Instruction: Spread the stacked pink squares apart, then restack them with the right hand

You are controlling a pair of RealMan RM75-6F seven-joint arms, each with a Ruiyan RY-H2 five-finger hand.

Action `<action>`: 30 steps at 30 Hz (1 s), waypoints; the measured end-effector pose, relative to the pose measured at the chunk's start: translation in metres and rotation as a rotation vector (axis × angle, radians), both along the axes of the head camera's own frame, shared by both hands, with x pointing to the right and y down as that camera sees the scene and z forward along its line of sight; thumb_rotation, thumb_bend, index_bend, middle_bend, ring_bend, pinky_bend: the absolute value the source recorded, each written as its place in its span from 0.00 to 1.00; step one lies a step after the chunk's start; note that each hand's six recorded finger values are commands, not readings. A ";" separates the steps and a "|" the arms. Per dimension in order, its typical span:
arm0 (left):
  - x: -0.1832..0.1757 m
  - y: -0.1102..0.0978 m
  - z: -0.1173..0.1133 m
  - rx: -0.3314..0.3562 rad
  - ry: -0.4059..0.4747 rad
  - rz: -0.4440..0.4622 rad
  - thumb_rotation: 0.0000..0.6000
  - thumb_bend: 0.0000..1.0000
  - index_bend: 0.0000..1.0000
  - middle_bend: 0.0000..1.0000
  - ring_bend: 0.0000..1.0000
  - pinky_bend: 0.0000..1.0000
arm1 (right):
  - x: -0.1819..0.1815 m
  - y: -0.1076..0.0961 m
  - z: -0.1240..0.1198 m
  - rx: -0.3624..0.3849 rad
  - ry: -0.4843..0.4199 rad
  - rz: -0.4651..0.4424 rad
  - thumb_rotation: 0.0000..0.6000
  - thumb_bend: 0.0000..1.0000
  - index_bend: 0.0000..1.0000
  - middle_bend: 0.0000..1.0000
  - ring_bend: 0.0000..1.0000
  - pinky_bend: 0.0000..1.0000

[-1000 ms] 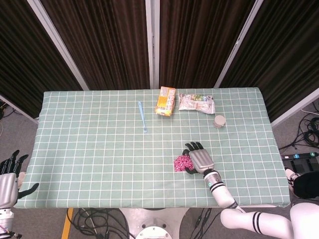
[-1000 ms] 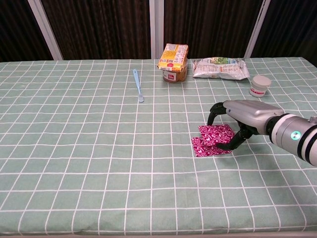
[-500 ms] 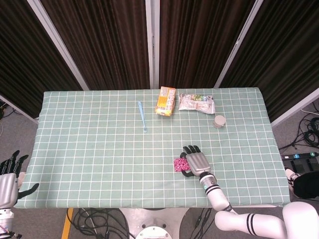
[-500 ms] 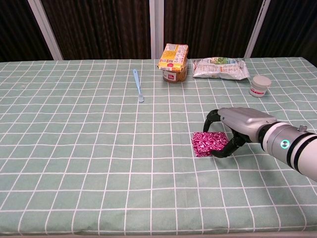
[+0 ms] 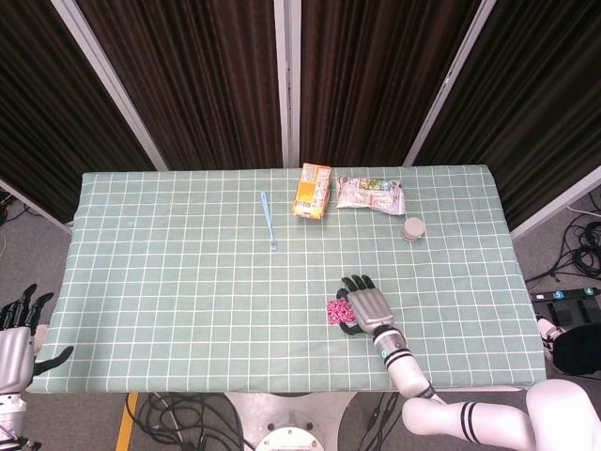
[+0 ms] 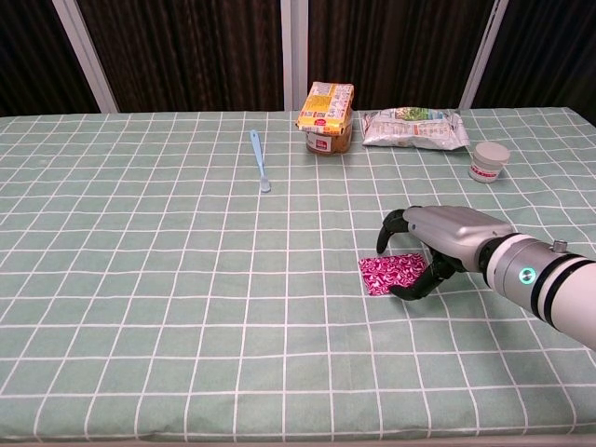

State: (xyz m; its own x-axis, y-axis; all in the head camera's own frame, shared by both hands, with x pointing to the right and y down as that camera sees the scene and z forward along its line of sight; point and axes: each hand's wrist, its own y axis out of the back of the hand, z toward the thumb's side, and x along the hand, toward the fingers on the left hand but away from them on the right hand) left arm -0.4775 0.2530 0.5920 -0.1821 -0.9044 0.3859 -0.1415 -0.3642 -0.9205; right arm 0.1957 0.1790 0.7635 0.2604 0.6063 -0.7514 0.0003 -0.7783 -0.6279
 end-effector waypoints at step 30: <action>0.007 -0.014 0.002 -0.026 -0.033 0.020 1.00 0.16 0.21 0.15 0.14 0.14 | 0.206 -0.013 -0.165 0.445 -0.021 0.273 0.78 0.21 0.06 0.01 0.00 0.00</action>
